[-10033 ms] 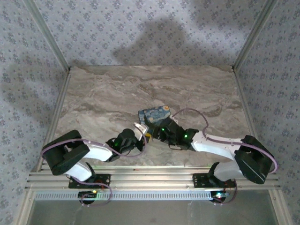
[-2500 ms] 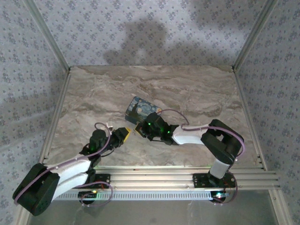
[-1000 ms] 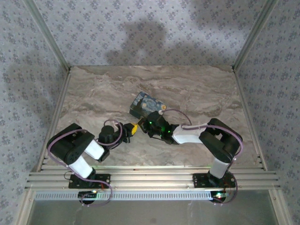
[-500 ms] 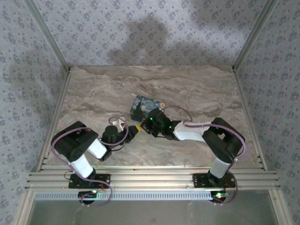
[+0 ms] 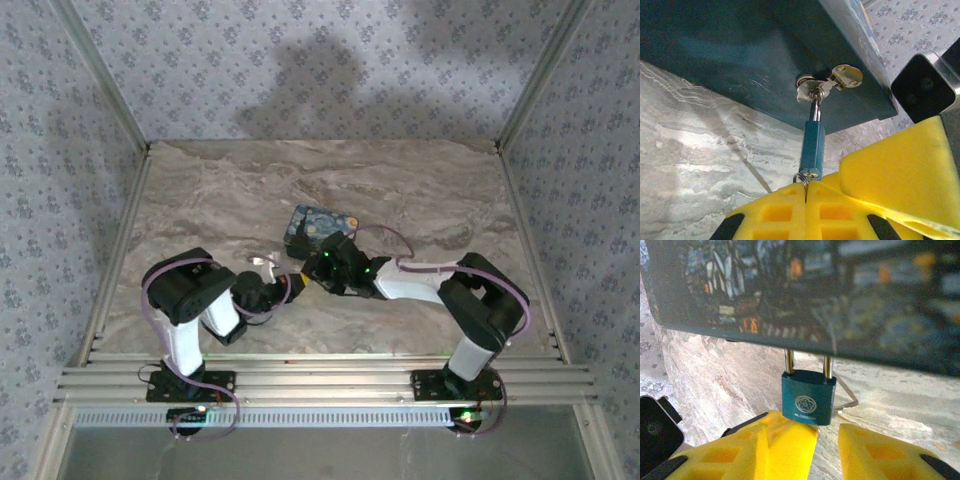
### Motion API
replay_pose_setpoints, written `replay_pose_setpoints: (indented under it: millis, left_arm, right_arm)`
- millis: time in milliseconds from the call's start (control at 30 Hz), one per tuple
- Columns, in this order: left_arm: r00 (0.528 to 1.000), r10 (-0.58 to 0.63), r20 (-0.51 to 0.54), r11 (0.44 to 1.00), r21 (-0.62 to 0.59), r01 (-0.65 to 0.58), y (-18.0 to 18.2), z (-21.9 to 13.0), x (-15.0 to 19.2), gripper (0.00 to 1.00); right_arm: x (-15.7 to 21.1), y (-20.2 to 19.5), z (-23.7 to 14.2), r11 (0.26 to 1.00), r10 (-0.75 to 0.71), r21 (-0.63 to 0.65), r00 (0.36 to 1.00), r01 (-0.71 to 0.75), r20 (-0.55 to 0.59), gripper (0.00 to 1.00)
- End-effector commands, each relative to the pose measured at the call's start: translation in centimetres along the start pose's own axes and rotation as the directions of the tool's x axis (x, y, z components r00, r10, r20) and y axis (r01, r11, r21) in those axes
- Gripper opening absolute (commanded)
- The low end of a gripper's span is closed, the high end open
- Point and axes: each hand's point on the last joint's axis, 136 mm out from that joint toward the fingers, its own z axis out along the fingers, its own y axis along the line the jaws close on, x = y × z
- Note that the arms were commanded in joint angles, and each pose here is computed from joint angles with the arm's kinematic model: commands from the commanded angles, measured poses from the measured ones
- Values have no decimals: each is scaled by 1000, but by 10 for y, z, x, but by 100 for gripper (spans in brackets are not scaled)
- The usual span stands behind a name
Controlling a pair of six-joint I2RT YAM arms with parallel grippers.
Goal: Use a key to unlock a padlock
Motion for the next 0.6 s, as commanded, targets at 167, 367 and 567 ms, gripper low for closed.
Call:
replay_pose_setpoints:
  millis: [167,367,567]
  left_arm:
    - [999,35,-40,993,-109,-40,29,6,15,0]
    - [995,90,-52,988,-124,-96,31,6,21,0]
    - [991,119,-62,984,-127,-127,31,7,26,0]
  right_arm:
    - [12,-32,-13,993,57,102,997,-52,-44,56]
    - [-7,-31,-30,992,67,100,997,-71,42,57]
    - [-23,-16,-37,996,69,47,992,-74,105,58]
